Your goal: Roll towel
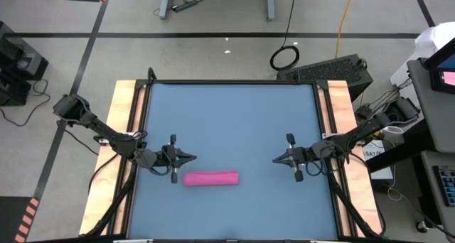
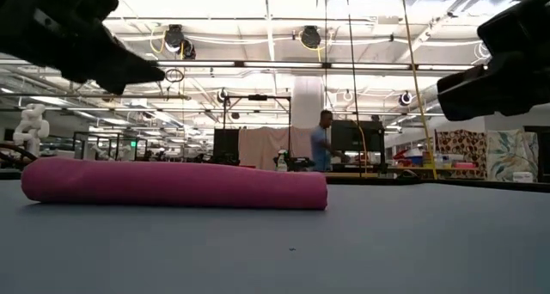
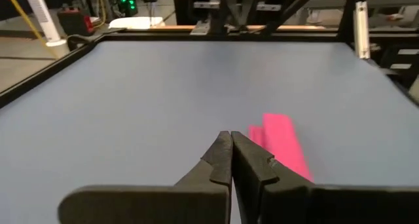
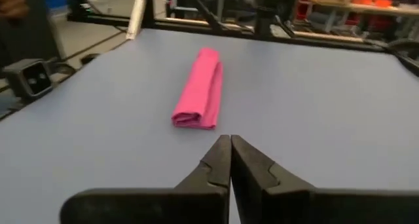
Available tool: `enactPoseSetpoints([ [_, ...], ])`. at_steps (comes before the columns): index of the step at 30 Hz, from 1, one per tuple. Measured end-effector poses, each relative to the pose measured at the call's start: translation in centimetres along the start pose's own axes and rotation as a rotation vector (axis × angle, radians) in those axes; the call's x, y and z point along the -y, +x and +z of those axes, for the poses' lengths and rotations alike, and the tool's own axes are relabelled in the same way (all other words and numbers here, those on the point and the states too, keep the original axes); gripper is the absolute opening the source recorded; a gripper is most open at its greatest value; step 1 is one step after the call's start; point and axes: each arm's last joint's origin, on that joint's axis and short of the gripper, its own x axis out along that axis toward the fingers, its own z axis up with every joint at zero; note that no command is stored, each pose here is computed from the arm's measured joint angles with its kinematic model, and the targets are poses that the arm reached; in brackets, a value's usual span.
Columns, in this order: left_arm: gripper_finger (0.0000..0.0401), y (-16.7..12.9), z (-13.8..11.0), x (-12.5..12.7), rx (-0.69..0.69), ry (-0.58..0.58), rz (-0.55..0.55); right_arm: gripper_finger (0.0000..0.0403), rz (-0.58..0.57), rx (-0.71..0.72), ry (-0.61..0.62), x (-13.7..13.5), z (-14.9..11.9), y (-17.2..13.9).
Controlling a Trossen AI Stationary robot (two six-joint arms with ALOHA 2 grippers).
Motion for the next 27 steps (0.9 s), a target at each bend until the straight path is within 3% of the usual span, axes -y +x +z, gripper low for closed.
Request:
enactPoseSetpoints([
  [8, 0.0006, -0.2, -1.2, -1.6, -0.027, 0.025, 0.040, 0.0001, -0.022, -0.015, -0.050, 0.6, -0.1, 0.1],
  [20, 0.0006, -2.8, -2.7, -3.5, 0.069, -0.028, 0.020, 0.0001, -0.084, -0.043, -0.060, 2.0, -0.3, 0.3],
  [27, 0.0006, -3.5, -1.8, -3.7, 0.135, 0.083, -0.004, 0.0000, -0.067, -0.033, -0.077, 2.5, -0.1, 0.3],
])
